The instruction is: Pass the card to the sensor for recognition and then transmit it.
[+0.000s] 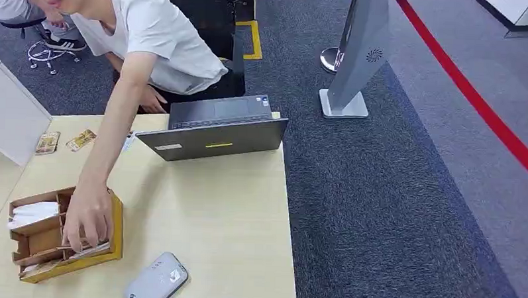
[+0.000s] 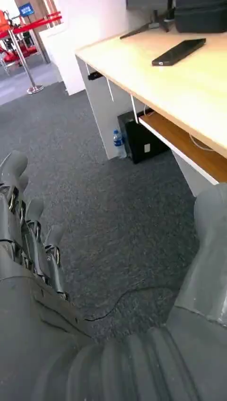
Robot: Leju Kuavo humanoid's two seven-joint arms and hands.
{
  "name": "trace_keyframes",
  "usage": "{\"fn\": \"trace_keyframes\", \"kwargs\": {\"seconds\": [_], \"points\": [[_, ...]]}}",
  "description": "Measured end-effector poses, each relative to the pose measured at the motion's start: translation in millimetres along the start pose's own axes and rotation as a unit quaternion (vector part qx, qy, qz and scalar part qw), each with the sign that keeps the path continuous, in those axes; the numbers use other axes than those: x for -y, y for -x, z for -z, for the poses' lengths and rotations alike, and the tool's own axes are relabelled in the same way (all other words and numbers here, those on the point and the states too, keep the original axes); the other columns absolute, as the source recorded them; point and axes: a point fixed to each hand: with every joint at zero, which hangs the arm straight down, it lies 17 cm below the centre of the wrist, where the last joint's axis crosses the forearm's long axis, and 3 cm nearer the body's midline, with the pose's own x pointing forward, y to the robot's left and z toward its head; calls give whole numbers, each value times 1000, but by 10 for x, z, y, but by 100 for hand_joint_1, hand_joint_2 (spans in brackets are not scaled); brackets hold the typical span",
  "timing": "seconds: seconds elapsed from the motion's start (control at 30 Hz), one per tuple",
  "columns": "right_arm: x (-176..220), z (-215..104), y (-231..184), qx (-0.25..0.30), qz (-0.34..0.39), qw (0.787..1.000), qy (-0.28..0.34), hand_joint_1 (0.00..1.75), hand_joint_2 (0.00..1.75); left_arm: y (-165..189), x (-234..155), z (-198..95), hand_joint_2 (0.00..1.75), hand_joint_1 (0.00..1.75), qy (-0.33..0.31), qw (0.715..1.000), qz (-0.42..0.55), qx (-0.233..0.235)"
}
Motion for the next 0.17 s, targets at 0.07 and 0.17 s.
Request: {"fn": "trace_keyframes", "kwargs": {"seconds": [0.07,0.17], "points": [[0,0,-6,1,-1,1000,0,0,175,253,-93,-49,0,0,-26,996,-55,-61],[0,-1,-10,3,-6,1000,0,0,0,848,-291,-382,175,0,-87,971,-131,-178]]}}
